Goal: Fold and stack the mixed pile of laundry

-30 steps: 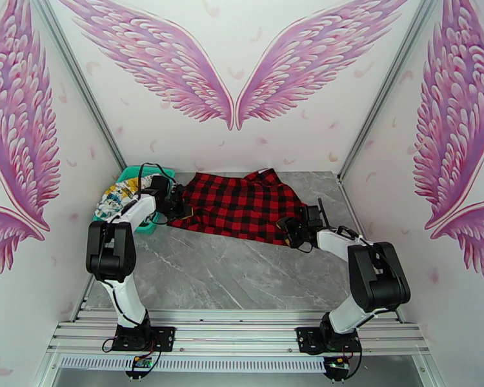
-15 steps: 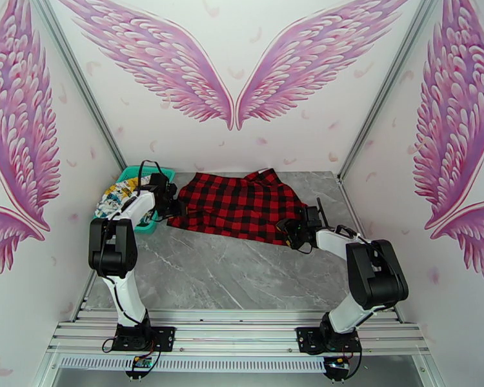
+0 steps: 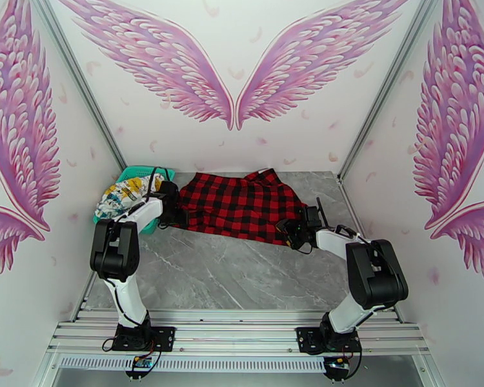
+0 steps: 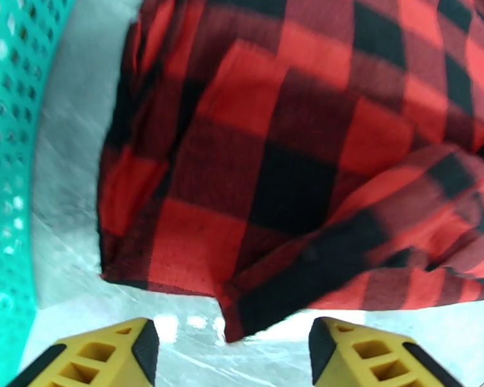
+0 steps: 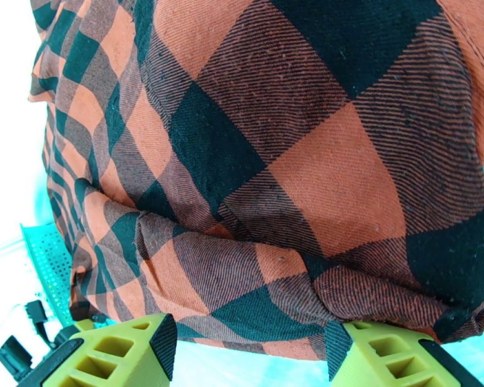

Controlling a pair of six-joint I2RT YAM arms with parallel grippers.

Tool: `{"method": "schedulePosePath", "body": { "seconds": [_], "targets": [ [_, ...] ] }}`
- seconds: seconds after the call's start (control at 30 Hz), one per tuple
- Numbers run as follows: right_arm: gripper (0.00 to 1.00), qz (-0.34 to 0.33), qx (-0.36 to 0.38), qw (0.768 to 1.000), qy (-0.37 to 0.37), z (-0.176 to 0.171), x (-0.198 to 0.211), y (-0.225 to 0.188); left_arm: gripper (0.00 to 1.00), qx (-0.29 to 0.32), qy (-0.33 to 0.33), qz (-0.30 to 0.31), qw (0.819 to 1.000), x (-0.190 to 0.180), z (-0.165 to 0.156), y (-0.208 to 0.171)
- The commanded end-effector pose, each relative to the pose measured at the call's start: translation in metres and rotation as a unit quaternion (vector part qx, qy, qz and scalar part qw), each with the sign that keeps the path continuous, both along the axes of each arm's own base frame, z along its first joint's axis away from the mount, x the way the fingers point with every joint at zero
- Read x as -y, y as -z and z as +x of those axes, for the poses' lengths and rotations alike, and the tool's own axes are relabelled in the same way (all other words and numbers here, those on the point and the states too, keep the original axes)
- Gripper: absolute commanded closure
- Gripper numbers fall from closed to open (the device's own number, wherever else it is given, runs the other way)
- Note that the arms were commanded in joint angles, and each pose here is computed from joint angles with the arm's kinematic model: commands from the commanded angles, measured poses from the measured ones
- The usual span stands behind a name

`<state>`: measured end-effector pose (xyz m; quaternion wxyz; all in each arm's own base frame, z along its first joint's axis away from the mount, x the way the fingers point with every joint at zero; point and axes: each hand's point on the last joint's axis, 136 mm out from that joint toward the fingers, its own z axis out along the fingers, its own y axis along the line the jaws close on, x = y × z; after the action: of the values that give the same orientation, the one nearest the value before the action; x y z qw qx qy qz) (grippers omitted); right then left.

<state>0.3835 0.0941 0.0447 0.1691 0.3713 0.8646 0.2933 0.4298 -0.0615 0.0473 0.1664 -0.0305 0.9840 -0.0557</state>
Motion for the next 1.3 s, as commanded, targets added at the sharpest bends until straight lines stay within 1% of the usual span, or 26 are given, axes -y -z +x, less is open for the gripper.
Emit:
{"method": "schedulePosePath", "body": {
  "seconds": [0.0,0.17,0.4,0.47,0.5,0.7,0.83,1.0,1.03,1.07,1.1,1.13,1.23,1.27],
  "targets": [
    [0.35,-0.002,0.01,1.0,-0.009,0.008,0.0,-0.006,0.35,0.066,0.006,-0.027,0.997,0.009,0.028,-0.018],
    [0.34,-0.001,0.008,1.0,-0.015,0.005,-0.001,-0.007,0.51,0.069,-0.004,-0.021,0.997,0.008,0.047,-0.014],
    [0.34,-0.011,0.006,1.0,-0.02,0.002,0.001,-0.009,0.9,0.067,-0.001,-0.009,0.998,0.004,0.056,-0.022],
    [0.35,-0.013,0.007,1.0,-0.022,0.003,0.001,-0.01,0.98,0.065,0.0,-0.003,0.998,0.001,0.06,-0.023],
    [0.35,-0.016,0.008,1.0,-0.023,0.003,0.001,-0.011,1.0,0.064,-0.002,0.001,0.998,-0.001,0.062,-0.025],
    [0.35,-0.065,0.013,0.997,-0.028,-0.001,0.015,-0.022,1.0,0.063,0.007,0.02,0.998,-0.008,0.072,-0.047],
    [0.35,-0.106,0.014,0.994,-0.032,-0.004,0.026,-0.028,1.0,0.052,0.016,0.031,0.998,-0.011,0.069,-0.055],
    [0.36,-0.145,0.008,0.989,-0.037,-0.009,0.036,-0.031,1.0,0.04,0.017,0.048,0.998,-0.017,0.064,-0.057],
    [0.36,-0.148,0.007,0.988,-0.04,-0.009,0.037,-0.031,0.96,0.035,0.018,0.048,0.998,-0.017,0.064,-0.055],
    [0.36,-0.151,0.005,0.988,-0.043,-0.009,0.037,-0.03,0.79,0.027,0.019,0.047,0.998,-0.016,0.063,-0.052],
    [0.36,-0.152,0.002,0.987,-0.047,-0.01,0.037,-0.029,0.68,0.018,0.019,0.049,0.998,-0.017,0.063,-0.048],
    [0.36,-0.152,0.001,0.987,-0.049,-0.01,0.037,-0.028,0.61,0.015,0.017,0.054,0.998,-0.018,0.063,-0.044],
    [0.37,-0.151,0.001,0.987,-0.059,-0.011,0.035,-0.032,0.46,0.012,-0.001,0.082,0.997,-0.028,0.064,-0.042],
    [0.38,-0.151,0.006,0.987,-0.063,-0.011,0.034,-0.038,0.43,0.014,-0.006,0.092,0.996,-0.031,0.064,-0.044]
  ]
}}
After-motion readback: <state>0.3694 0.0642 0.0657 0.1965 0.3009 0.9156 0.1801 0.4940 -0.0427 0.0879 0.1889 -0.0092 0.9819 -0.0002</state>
